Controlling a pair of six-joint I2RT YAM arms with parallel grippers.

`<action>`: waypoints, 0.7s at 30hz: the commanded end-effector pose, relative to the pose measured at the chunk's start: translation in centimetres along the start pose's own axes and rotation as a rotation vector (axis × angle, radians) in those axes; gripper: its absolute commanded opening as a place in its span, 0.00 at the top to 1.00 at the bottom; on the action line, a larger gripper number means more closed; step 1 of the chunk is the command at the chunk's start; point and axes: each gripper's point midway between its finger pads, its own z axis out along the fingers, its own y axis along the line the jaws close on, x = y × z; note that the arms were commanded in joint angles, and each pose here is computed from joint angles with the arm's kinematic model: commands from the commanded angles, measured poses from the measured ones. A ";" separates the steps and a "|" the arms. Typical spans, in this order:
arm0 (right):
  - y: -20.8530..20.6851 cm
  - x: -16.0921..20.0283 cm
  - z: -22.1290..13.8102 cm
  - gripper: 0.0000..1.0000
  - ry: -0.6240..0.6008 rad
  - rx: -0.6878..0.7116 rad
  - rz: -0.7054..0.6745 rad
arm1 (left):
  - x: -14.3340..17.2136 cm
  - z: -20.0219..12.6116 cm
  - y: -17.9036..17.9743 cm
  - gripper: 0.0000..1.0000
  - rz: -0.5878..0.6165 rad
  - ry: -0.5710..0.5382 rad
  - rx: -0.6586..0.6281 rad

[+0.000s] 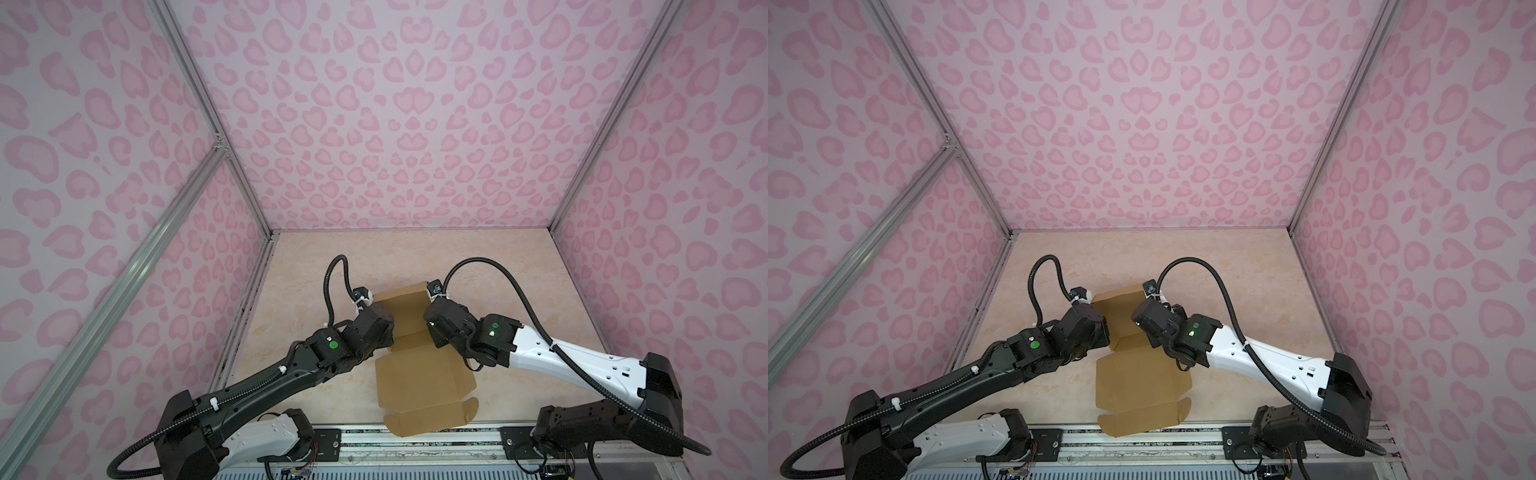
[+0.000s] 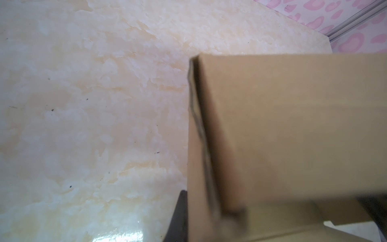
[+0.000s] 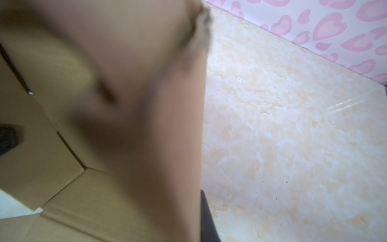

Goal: Assemble paper box
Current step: Fold the bottom flaps of a flat cardboard box at the center of the table.

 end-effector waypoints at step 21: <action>1.4 -0.5 -2.8 1.00 -0.028 0.024 -0.051 | -0.7 -0.2 2.7 0.98 -0.016 -0.055 -0.095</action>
